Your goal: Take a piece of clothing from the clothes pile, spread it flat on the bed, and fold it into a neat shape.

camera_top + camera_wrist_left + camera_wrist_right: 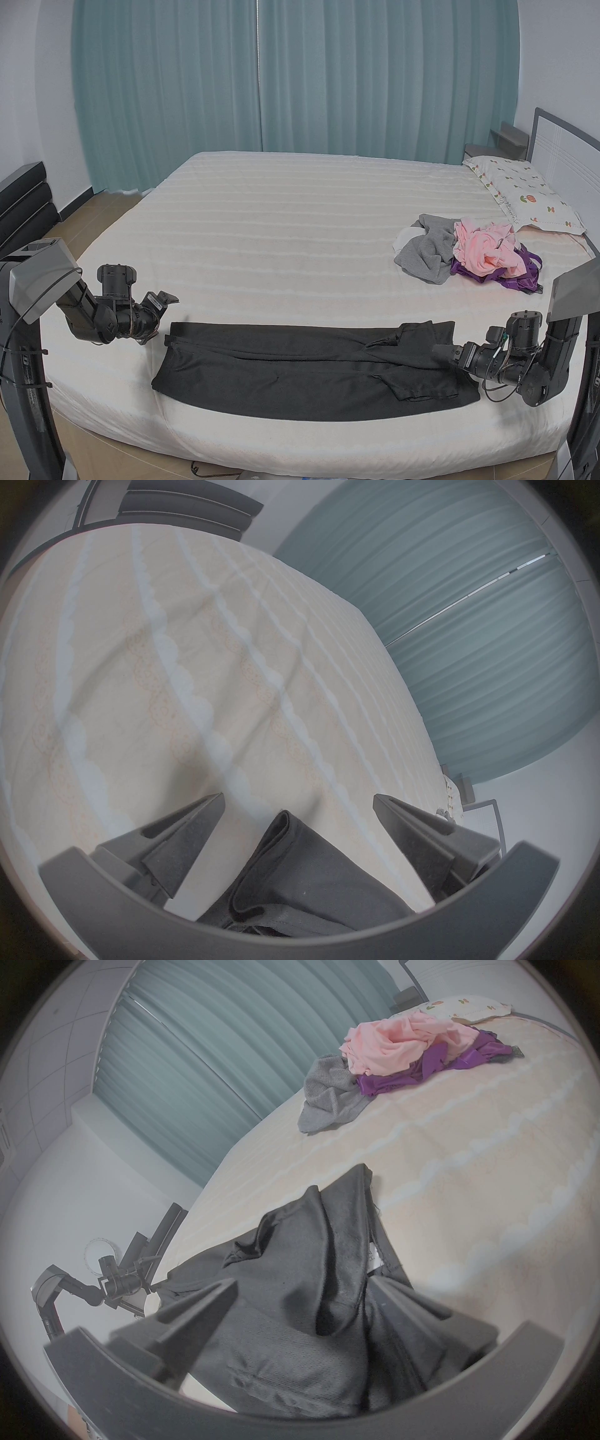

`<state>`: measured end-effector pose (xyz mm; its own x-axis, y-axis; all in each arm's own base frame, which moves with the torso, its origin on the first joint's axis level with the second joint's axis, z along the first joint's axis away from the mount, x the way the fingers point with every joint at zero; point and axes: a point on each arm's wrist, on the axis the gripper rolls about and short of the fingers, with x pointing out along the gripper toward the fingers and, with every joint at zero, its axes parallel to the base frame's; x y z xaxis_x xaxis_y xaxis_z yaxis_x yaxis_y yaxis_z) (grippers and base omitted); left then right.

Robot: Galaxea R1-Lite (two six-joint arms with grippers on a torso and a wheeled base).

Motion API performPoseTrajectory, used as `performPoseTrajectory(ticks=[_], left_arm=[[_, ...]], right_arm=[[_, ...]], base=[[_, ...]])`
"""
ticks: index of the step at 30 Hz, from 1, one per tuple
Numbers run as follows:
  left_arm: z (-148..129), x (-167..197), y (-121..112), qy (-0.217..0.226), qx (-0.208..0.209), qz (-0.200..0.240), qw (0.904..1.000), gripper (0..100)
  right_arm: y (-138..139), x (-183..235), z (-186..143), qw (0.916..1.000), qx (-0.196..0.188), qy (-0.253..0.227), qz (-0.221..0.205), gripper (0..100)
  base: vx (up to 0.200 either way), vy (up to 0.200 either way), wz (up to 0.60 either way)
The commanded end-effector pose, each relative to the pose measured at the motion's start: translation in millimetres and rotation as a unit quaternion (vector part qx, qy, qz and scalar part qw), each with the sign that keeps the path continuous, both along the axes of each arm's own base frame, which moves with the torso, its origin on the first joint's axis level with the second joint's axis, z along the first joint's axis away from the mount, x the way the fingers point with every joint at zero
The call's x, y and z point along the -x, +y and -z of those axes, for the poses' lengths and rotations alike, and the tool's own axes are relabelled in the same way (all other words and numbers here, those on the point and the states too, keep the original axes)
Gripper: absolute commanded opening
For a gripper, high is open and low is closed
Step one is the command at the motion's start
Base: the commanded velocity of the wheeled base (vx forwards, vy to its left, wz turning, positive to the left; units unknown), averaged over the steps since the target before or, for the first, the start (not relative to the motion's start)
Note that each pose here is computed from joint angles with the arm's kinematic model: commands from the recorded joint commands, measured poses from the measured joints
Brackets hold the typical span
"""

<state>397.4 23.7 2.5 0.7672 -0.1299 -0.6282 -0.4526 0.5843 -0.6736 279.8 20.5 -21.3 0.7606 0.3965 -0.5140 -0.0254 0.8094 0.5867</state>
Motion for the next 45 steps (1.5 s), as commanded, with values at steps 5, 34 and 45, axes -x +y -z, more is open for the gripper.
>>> performPoseTrajectory(ticks=[5,34,45], left_arm=[[-1.0,-0.4,0.2,-0.001,0.001,0.000,1.0000,100],[-2.2,0.5,0.8,-0.001,0.009,0.009,0.9999,100],[-1.6,0.5,0.8,-0.001,0.009,0.010,0.9999,100]], right_arm=[[9.3,-14.3,-49.9,0.9979,-0.003,-0.064,-0.003,100],[111.2,-82.2,-50.0,0.9950,-0.025,0.094,0.023,100],[121.2,-81.6,-36.8,0.9916,-0.003,0.128,0.022,100]], base=[[0.000,0.000,0.00],[0.000,0.000,0.00],[0.000,0.000,0.00]])
